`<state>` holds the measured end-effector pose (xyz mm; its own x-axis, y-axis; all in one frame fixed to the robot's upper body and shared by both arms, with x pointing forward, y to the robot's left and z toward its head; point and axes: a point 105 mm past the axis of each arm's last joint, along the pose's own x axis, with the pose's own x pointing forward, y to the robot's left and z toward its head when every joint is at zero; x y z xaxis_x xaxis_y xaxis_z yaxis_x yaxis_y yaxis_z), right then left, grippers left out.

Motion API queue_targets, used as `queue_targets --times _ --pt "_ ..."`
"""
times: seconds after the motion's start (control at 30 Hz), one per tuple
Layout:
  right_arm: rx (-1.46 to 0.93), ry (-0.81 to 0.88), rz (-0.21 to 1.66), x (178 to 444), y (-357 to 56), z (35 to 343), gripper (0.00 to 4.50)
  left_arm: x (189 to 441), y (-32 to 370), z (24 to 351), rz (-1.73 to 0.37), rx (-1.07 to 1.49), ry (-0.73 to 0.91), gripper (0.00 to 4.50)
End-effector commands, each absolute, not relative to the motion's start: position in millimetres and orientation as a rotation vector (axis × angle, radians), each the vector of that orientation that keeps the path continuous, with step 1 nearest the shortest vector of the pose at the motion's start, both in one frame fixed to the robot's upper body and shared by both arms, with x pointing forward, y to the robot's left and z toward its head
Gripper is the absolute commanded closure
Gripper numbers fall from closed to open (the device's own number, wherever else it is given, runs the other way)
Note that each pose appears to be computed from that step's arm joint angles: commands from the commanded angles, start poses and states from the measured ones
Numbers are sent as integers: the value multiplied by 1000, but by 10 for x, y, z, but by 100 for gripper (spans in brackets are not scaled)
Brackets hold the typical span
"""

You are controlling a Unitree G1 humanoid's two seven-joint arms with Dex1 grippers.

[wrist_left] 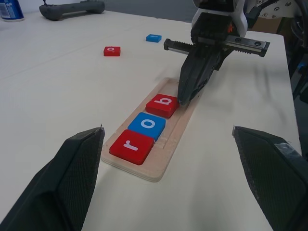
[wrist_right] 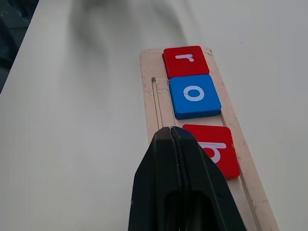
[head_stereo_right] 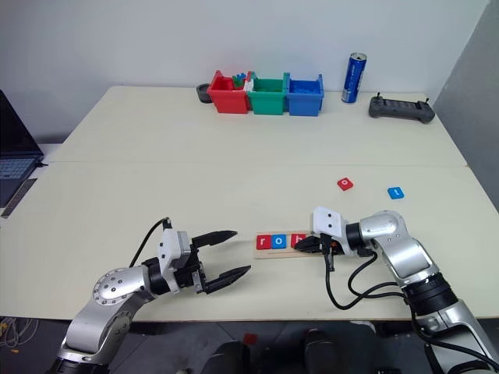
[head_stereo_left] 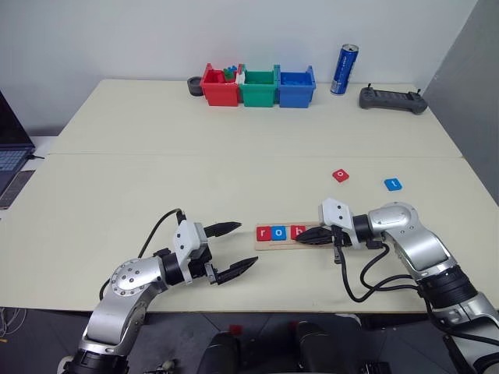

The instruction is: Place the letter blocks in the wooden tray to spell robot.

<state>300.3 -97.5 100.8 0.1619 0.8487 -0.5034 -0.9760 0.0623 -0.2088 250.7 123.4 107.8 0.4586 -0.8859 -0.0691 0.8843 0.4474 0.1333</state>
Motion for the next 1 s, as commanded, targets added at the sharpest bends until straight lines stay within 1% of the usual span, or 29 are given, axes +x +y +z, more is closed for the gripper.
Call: queue_targets --times 0.03,0.5,0.73,0.9,1.0 --pt "-594 242 1399 3033 -965 1075 447 2465 1215 1196 -1110 179 -58 0" --pt "-598 223 1358 3145 -983 1087 447 2510 1216 1203 -1108 182 -61 0" --pt "-560 226 1392 3083 -985 1158 447 2505 1220 1188 -1111 179 -54 0" --pt "-551 239 1410 3013 -956 1113 447 2489 1203 1182 -1116 175 -53 0" --pt "-553 241 1402 3019 -966 1113 447 2489 1206 1181 -1115 176 -52 0"
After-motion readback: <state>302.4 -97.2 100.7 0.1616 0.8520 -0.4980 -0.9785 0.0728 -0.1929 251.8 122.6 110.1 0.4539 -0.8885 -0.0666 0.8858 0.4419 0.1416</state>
